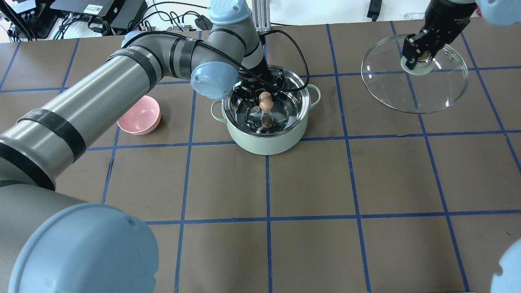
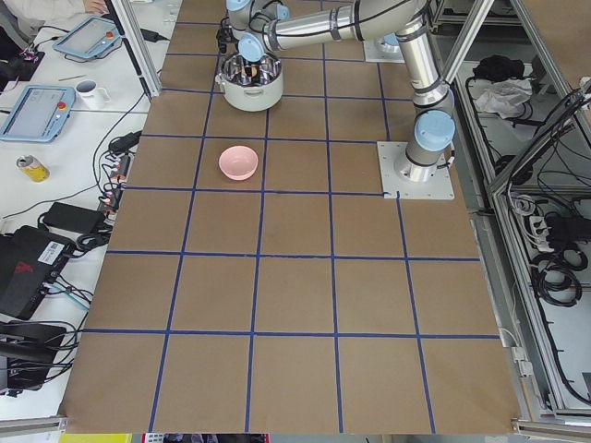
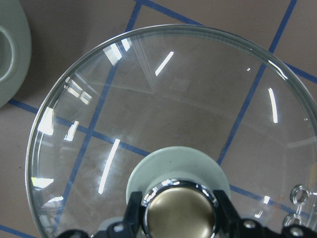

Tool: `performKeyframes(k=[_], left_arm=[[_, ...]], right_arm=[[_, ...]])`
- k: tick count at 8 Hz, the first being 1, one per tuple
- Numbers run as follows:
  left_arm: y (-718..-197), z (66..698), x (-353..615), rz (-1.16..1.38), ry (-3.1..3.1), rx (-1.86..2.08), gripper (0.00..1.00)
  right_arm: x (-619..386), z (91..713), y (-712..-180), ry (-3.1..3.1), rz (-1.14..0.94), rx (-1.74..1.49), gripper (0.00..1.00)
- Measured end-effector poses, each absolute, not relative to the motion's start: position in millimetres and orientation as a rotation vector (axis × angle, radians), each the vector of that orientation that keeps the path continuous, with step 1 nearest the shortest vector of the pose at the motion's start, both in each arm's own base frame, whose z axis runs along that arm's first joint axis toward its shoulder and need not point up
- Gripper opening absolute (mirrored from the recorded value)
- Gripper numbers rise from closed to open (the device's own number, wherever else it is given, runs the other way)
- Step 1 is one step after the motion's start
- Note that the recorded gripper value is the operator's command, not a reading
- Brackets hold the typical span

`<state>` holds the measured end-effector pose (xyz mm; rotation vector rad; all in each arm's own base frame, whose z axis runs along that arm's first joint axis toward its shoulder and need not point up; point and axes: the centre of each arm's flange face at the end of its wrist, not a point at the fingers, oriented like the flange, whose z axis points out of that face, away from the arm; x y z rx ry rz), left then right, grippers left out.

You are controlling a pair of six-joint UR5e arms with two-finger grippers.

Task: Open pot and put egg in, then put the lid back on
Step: 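Lower the egg into the pot with the left gripper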

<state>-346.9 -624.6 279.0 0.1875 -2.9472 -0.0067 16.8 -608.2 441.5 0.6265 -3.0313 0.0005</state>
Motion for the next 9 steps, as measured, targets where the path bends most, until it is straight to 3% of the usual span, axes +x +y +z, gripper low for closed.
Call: performKeyframes(k=[5,9], left_arm=[[-627,260,-349,-0.024,-2.948,0.19,0.0],[-621,247,-349,-0.022,-2.931,0.183,0.45]], right_arm=[[18,441,-608,-3.038,0.006,0.603,0.0],[21,442,-607,-3.079,0.024,0.544,0.0]])
